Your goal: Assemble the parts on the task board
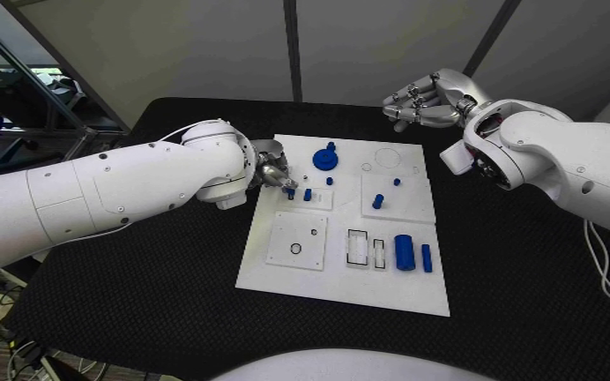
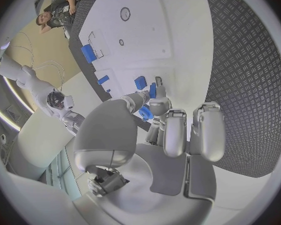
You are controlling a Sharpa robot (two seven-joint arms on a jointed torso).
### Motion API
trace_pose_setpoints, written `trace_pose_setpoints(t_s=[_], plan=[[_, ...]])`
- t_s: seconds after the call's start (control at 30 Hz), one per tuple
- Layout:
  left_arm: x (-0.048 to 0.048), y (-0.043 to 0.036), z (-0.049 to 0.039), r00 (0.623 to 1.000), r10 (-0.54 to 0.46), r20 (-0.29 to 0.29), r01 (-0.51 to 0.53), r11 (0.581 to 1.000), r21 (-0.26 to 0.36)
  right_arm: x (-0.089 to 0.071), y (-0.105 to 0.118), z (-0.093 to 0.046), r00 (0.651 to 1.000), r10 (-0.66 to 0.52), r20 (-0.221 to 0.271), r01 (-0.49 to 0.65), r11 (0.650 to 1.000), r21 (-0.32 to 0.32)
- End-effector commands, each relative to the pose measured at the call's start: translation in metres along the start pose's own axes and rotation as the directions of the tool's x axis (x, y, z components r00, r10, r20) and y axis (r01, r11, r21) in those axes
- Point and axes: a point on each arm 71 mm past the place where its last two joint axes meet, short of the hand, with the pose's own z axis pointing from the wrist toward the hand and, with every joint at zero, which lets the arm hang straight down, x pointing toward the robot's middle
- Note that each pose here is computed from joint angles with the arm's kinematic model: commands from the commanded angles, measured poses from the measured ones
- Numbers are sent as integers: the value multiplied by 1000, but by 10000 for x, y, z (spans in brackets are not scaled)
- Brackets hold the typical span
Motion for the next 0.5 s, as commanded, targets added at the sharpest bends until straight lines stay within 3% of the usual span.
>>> trace_pose_setpoints(t_s=[0.03, 0.5], plan=[[-12, -7, -5, 998, 57, 23, -57, 998, -13, -5, 11, 0, 1000, 1, -3, -1, 1000, -5], [20, -41, 3, 994, 110, 5, -110, 994, -13, 1, 14, -3, 1000, 2, -6, -2, 1000, -6]])
